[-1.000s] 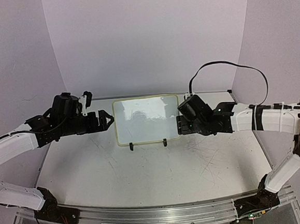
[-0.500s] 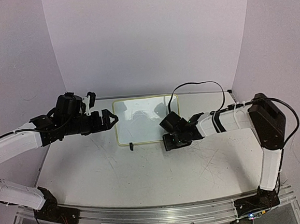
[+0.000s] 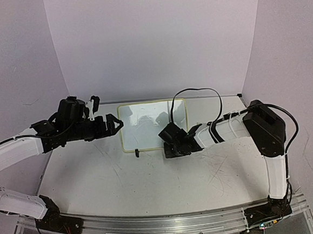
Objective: Write a sentence on the whiteboard
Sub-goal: Move the whiteboard to the center of the board.
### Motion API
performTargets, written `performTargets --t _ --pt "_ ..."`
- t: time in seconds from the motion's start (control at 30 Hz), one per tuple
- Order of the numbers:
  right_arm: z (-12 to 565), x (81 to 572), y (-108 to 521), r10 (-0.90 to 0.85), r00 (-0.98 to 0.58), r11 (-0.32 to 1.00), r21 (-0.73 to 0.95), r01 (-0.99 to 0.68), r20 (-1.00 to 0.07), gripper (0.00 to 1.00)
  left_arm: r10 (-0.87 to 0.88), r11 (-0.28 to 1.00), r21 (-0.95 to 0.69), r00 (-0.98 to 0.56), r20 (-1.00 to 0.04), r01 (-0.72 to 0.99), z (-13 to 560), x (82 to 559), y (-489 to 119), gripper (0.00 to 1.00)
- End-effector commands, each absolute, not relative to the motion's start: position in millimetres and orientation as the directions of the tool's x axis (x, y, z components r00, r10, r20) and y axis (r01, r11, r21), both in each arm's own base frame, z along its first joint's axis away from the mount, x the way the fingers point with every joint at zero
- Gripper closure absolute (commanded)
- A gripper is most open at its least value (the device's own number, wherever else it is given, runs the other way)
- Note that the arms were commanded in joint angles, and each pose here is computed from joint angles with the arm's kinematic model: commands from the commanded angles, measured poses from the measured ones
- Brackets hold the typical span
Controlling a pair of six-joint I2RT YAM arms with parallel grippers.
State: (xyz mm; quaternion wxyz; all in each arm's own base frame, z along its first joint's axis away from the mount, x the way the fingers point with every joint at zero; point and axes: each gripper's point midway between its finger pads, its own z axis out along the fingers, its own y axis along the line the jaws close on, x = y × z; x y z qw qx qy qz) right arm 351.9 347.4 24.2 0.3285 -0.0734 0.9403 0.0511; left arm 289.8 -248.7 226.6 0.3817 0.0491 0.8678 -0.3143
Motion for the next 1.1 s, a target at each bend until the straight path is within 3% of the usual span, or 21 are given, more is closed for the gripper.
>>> performTargets --t 0.0,0.23,0.63,1.07 --pt "31 367 357 -0.043 -0.724 0.989 0.073 -0.129 -0.689 0.79 -0.206 0.767 -0.528 -0.639 -0.741 0.365 262 293 -250 0.00" --pt "30 363 351 -0.093 -0.716 0.986 0.035 -0.161 -0.692 1.00 -0.220 0.772 -0.526 -0.628 -0.746 0.355 265 291 -244 0.01" --pt "33 340 304 -0.174 -0.712 0.979 -0.042 -0.199 -0.680 1.00 -0.243 0.769 -0.535 -0.615 -0.750 0.350 275 293 -243 0.01" --pt "36 304 304 -0.141 -0.736 0.976 0.034 -0.217 -0.662 1.00 -0.241 0.769 -0.534 -0.615 -0.751 0.351 277 297 -246 0.01"
